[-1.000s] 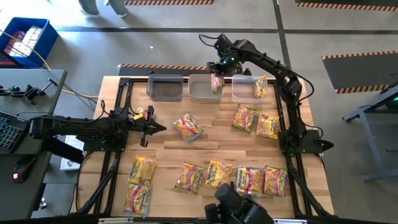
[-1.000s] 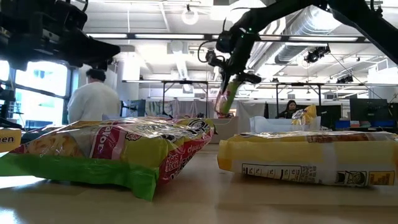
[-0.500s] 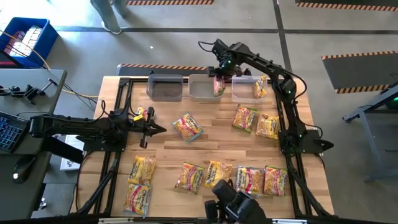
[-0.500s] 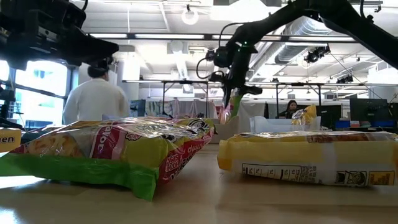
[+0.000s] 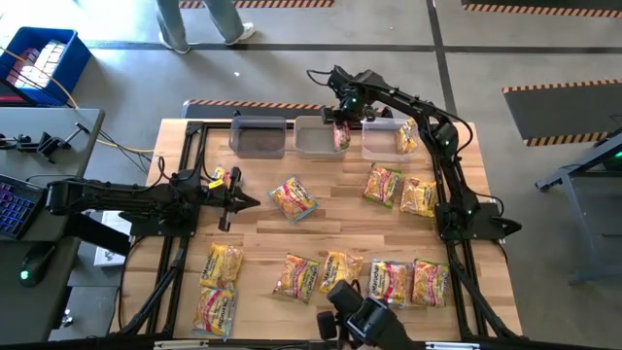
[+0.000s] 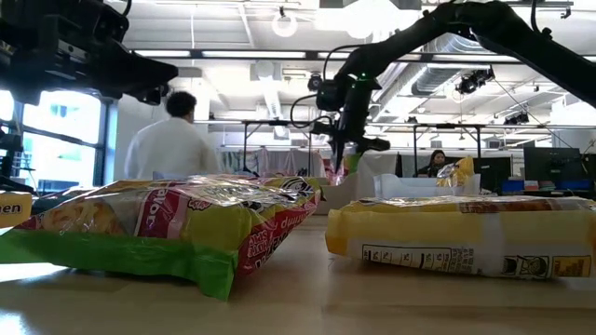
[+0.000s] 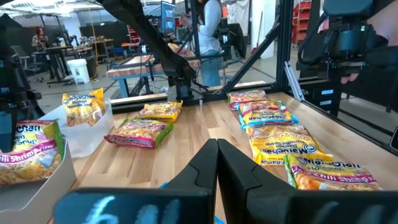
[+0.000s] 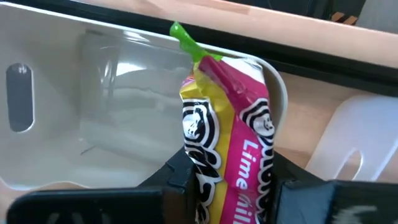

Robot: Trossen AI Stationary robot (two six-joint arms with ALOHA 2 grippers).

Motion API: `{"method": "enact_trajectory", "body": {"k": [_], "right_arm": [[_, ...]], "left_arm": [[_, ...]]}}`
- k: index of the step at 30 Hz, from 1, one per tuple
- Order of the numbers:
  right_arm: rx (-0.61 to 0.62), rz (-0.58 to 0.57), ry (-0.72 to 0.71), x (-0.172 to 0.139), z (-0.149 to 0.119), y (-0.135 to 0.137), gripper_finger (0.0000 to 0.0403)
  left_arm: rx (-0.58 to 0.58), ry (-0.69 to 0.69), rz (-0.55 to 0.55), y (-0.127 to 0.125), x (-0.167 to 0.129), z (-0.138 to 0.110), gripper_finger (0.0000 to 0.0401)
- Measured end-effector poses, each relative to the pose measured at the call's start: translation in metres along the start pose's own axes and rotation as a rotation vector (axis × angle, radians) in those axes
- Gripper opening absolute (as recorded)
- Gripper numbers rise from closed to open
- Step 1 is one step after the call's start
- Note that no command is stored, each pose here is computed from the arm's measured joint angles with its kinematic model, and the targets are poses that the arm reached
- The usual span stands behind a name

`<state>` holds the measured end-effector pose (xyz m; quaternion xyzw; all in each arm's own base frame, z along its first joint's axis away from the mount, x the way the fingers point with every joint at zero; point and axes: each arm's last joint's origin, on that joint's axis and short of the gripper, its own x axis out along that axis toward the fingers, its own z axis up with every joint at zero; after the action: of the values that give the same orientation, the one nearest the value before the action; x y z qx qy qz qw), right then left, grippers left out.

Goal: Sort Maruchan noodles
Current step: Put the green noodle pack into the gray bin, then put the blue noodle pack into the black bin

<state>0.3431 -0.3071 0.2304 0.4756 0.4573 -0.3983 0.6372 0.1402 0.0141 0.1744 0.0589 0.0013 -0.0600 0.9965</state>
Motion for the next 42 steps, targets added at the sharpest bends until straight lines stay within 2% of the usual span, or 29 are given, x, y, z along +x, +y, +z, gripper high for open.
{"method": "enact_trajectory", "body": {"k": [10, 17, 22, 25, 29, 32, 34, 40, 42], "right_arm": [[-0.023, -0.004, -0.016, 0.000, 0.001, 0.000, 0.0163], [-0.033, 0.002, -0.022, -0.003, 0.002, 0.001, 0.0171], [-0.060, 0.020, -0.073, -0.023, 0.008, 0.007, 0.0172], [-0.123, 0.033, -0.124, -0.045, 0.011, 0.013, 0.0172], [-0.296, 0.021, -0.155, -0.075, 0.005, 0.023, 0.0171], [-0.458, -0.080, -0.200, -0.085, -0.014, 0.030, 0.0159], [-0.524, -0.106, -0.235, -0.088, -0.025, 0.034, 0.0137], [-0.632, -0.014, -0.404, -0.060, -0.049, 0.046, 0.0021], [-0.669, 0.035, -0.477, -0.050, -0.062, 0.049, 0.0010]], "left_arm": [[-0.004, 0.002, 0.012, 0.000, 0.000, 0.000, 0.0000], [-0.004, 0.002, 0.012, 0.000, 0.000, 0.000, 0.0000], [-0.004, 0.002, 0.012, 0.000, 0.000, 0.000, 0.0000], [-0.004, 0.002, 0.012, 0.000, 0.000, 0.000, 0.0000], [-0.008, 0.002, 0.012, 0.000, 0.000, 0.000, 0.0000], [-0.013, 0.003, 0.018, 0.001, 0.000, 0.000, 0.0000], [-0.022, 0.006, 0.019, 0.001, 0.000, 0.000, 0.0000], [-0.049, 0.029, 0.020, 0.000, 0.000, -0.003, 0.0000], [-0.068, 0.042, 0.026, 0.000, 0.000, -0.004, 0.0000]]}}
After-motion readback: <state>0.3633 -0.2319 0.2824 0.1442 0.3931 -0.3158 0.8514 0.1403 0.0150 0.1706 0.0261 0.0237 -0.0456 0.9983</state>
